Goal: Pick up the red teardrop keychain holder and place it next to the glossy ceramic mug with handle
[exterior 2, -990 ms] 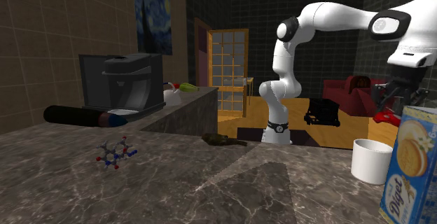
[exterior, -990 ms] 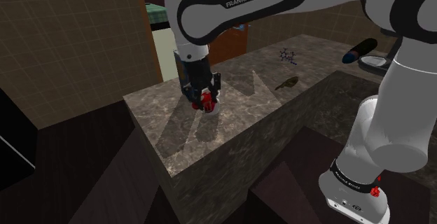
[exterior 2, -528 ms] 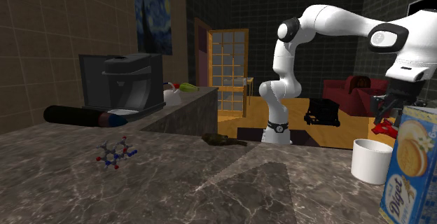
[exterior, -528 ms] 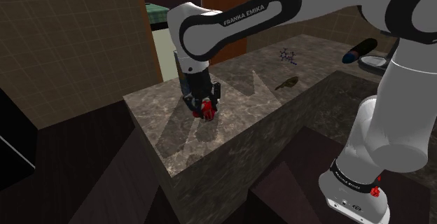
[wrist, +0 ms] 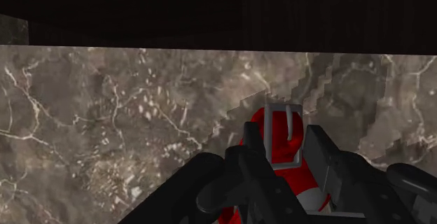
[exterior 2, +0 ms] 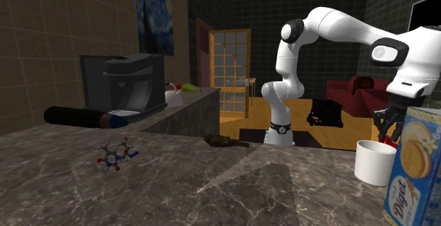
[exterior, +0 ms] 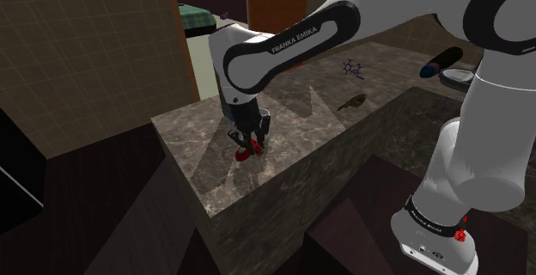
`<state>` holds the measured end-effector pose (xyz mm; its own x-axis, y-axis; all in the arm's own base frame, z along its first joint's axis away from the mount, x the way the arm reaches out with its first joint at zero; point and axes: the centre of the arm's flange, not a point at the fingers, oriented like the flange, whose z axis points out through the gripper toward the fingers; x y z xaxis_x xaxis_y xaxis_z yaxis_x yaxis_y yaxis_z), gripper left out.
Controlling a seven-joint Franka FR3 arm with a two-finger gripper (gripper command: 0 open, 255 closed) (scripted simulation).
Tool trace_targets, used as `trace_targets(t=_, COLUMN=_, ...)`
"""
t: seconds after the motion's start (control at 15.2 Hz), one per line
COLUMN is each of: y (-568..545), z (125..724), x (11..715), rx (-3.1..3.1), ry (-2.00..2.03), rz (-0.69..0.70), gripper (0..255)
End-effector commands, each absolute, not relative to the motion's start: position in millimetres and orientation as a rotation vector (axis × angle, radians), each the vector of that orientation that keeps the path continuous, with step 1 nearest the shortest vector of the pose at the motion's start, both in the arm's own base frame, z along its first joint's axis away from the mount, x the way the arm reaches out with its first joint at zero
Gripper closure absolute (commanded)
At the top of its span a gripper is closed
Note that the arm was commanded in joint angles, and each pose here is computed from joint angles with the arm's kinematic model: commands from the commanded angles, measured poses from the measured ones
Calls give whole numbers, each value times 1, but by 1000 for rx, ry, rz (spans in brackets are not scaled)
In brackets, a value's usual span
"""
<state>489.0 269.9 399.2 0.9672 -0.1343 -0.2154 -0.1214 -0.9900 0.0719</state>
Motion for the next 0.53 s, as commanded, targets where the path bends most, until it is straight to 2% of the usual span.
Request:
trace_targets(t=0.0, y=270, z=389, x=489, rx=3058, ry=-199, rz=-340, gripper=255)
trace_targets(t=0.46, y=270, z=352, x=489, rx=3058, ry=-199, rz=-340, gripper=255)
